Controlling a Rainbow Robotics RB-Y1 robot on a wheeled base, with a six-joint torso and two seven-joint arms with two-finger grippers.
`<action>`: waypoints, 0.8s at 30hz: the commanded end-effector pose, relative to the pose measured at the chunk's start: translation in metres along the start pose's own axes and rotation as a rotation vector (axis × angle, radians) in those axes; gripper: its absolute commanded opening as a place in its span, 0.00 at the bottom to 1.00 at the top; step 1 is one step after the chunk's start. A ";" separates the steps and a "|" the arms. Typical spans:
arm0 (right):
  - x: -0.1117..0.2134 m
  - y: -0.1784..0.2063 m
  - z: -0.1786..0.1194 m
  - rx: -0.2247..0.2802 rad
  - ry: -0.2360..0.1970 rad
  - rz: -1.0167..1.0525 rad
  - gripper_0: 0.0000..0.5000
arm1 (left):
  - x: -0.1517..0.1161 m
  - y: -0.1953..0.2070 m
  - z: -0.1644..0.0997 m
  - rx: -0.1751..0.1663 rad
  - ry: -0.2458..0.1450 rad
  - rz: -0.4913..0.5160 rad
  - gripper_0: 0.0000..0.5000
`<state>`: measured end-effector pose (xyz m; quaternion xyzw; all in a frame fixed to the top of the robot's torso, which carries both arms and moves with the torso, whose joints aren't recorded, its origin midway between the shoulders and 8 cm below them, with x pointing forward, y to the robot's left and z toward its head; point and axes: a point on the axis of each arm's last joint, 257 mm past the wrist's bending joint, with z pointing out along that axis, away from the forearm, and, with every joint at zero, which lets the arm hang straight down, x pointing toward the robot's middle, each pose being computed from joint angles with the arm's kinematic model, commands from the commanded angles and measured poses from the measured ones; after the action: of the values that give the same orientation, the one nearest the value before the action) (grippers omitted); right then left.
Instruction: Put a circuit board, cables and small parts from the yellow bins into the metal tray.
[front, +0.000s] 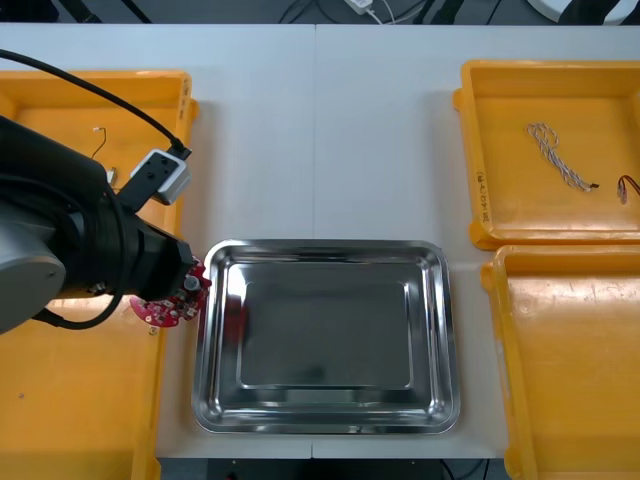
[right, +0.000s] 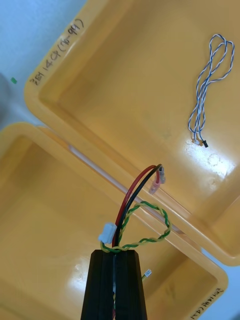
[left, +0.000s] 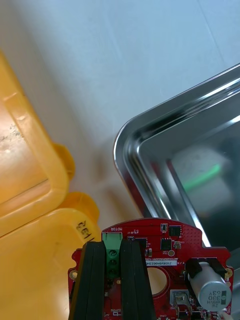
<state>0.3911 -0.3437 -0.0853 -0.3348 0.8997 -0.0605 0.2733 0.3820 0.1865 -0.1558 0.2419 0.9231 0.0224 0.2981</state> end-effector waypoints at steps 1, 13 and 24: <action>-0.019 -0.001 -0.023 0.008 -0.057 0.080 0.00 | -0.016 -0.029 -0.003 -0.007 -0.055 0.017 0.00; -0.019 0.011 -0.020 -0.027 -0.053 0.080 0.00 | 0.002 -0.067 0.016 -0.016 -0.019 -0.050 0.00; -0.017 0.015 -0.014 -0.032 -0.034 0.087 0.00 | 0.018 -0.082 0.032 -0.045 0.012 -0.085 0.00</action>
<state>0.3838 -0.3227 -0.0836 -0.2941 0.9152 -0.0090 0.2754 0.3505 0.1368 -0.2141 0.1856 0.9406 0.0386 0.2816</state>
